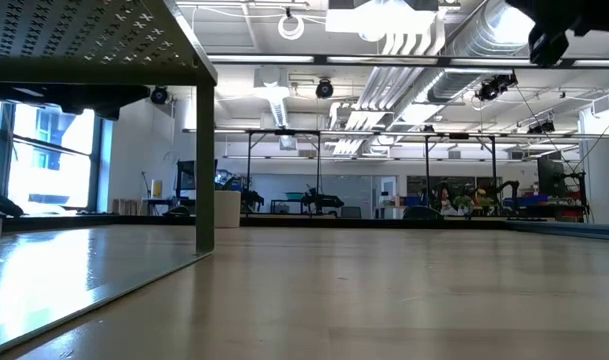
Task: Pick & Place Fruit
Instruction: Return to Home Position
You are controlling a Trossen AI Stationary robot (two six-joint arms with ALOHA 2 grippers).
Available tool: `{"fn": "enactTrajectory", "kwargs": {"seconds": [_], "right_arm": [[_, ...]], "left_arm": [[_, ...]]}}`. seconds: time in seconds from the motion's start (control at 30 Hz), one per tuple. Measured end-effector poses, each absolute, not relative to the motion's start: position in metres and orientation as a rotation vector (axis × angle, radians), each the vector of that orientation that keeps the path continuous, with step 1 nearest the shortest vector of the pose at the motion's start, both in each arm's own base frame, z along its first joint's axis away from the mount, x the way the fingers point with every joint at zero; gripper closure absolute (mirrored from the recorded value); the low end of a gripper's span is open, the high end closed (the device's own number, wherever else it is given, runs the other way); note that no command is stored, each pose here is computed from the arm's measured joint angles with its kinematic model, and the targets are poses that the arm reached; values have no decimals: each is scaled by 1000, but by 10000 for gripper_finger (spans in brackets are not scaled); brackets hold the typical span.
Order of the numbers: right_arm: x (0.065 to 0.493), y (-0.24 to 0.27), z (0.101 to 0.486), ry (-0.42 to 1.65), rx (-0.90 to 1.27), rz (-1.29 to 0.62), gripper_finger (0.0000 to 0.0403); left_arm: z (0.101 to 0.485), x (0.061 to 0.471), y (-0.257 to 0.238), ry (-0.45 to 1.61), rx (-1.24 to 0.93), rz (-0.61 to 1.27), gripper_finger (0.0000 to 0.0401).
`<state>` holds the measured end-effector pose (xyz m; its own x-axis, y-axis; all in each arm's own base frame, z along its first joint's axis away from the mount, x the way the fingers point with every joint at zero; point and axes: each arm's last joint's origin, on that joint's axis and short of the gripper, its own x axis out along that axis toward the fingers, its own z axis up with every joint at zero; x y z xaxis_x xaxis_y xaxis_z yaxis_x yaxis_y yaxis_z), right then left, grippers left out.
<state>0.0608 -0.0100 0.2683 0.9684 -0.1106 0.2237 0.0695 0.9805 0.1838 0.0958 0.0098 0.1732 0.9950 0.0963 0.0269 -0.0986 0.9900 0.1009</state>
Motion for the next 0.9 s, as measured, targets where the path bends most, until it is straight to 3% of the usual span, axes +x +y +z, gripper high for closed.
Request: {"fn": "enactTrajectory", "kwargs": {"seconds": [0.47, 0.9], "right_arm": [[94, -13, 186, -209, 183, 31, 400], [96, -16, 174, -91, 178, -58, 400]], "left_arm": [[172, 96, 10, -11, 118, 101, 391], [171, 96, 11, 2, 156, 143, 391]]}}
